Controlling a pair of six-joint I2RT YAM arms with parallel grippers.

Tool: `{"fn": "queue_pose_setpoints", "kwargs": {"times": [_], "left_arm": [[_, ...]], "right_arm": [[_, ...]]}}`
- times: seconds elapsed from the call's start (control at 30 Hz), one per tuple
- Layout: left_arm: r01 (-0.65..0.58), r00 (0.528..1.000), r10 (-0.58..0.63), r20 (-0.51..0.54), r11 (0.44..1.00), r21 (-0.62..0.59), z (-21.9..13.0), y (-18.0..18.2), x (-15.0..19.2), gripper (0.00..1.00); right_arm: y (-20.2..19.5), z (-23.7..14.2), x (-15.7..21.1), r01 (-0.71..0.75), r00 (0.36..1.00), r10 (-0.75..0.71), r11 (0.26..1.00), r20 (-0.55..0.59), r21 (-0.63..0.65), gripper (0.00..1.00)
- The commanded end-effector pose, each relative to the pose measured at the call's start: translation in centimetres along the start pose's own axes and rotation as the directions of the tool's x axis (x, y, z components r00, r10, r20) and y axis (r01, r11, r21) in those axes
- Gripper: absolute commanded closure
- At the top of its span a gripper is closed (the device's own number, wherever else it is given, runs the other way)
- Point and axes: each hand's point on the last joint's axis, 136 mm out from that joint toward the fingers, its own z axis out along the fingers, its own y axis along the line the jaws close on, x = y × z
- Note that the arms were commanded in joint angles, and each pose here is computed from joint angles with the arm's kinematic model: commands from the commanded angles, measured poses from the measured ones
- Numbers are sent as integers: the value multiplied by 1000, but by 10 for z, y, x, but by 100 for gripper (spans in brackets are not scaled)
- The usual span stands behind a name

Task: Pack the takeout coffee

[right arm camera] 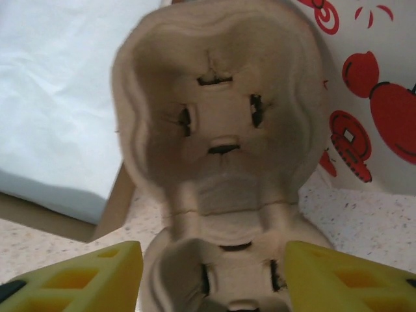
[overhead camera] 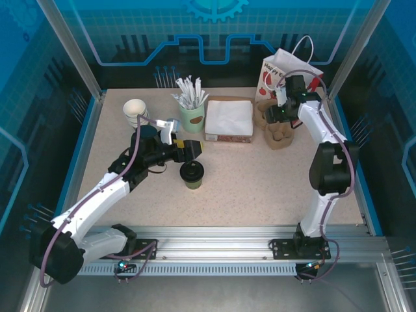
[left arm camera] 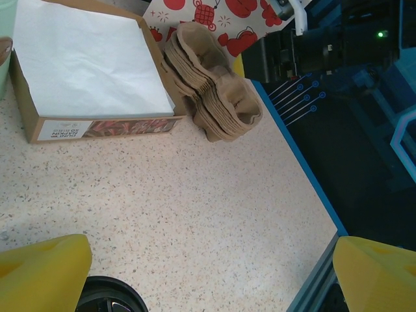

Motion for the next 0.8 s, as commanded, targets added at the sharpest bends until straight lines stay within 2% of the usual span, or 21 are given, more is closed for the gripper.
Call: {"fn": "queue_pose_setpoints", "kwargs": {"times": [0.0, 0.3, 0.47, 0.77], "left_arm": [[-47, 999, 47, 10, 999, 23, 1, -11, -8, 3], [-49, 999, 49, 7, 999, 5, 2, -7, -8, 3], [-45, 999, 45, 2, 999, 4, 5, -6, -7, 3], [-42, 999, 42, -5, 999, -3, 6, -3, -5, 3]], "right_arm": [[-8, 7, 5, 35, 997, -35, 999, -66, 9, 43], [-15, 24, 7, 71, 990, -66, 997, -126, 31, 50], [-11, 30, 10, 72, 988, -71, 997, -137, 3, 53], [-6, 38, 11, 84, 984, -86, 996, -153, -20, 53]]}}
